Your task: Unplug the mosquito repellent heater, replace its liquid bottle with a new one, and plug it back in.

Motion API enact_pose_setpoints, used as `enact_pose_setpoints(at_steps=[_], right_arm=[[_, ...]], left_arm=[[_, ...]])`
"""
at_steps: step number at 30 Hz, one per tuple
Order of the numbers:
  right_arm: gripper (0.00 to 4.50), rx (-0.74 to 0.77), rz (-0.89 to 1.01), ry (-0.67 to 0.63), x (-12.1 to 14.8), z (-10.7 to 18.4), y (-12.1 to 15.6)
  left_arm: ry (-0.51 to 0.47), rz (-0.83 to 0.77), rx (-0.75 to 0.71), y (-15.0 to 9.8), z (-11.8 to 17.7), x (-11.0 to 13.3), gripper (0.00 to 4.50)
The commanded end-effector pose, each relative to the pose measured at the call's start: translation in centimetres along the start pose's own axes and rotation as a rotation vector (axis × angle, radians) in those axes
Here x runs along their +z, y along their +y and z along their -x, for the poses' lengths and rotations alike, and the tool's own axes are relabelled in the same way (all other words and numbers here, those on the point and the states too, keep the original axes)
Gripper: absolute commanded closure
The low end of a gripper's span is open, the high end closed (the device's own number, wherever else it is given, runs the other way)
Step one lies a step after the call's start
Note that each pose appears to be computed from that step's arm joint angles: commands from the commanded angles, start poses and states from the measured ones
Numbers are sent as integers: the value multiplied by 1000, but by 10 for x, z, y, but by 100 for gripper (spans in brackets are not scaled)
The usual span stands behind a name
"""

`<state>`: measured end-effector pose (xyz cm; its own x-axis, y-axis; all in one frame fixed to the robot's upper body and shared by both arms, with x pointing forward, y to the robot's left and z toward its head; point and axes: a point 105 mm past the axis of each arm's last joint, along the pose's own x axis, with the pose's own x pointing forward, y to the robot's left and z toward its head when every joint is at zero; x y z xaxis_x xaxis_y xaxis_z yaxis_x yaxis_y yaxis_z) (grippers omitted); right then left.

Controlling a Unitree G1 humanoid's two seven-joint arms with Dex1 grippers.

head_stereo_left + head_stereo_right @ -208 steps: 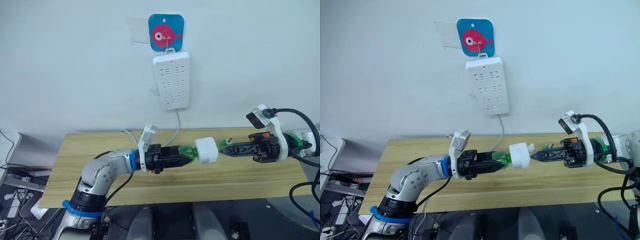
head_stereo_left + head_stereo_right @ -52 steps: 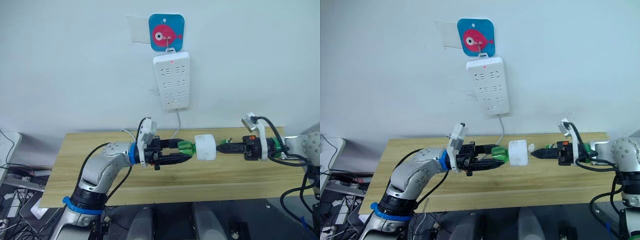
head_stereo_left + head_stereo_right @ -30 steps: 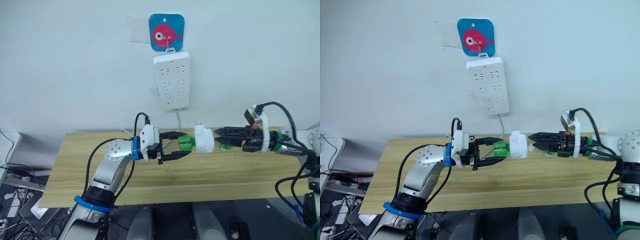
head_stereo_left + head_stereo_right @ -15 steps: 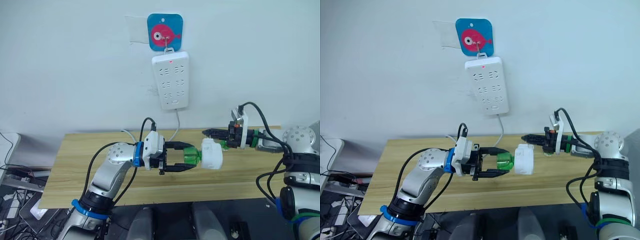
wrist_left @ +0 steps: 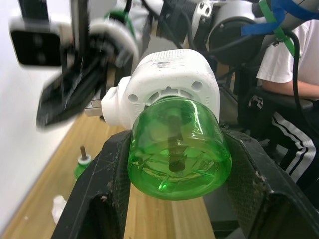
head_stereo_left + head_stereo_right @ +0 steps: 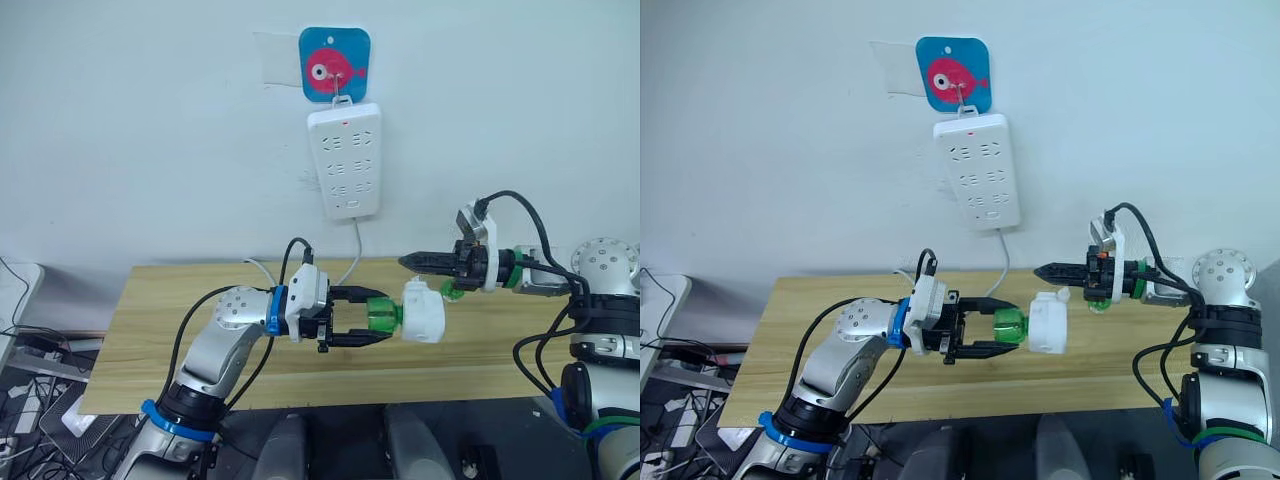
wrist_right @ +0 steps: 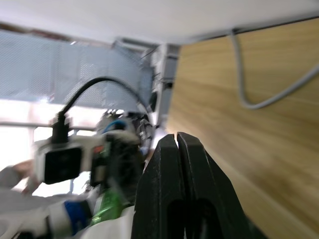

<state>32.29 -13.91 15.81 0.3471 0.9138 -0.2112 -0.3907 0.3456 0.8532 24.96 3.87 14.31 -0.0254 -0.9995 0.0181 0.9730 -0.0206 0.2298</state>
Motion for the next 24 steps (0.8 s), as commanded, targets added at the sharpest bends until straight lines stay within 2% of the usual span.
enact_pose_setpoints(at_steps=[1,4,7,14,18,24], right_arm=[[445,-55,31,-77,12,15,-7],[445,-65,40,-90,14,24,-7],[391,-15,15,-77,12,37,2],[145,67,-64,60,-21,67,14],[3,88,-103,99,-33,67,16],[3,147,-104,158,-46,52,27]], left_arm=[[-18,-46,-1,1,0,9,225],[-2,-64,15,3,5,6,225],[9,-104,31,5,9,6,225],[28,-272,55,15,14,5,225],[13,-312,75,21,12,7,225],[-2,-323,72,22,9,8,225]])
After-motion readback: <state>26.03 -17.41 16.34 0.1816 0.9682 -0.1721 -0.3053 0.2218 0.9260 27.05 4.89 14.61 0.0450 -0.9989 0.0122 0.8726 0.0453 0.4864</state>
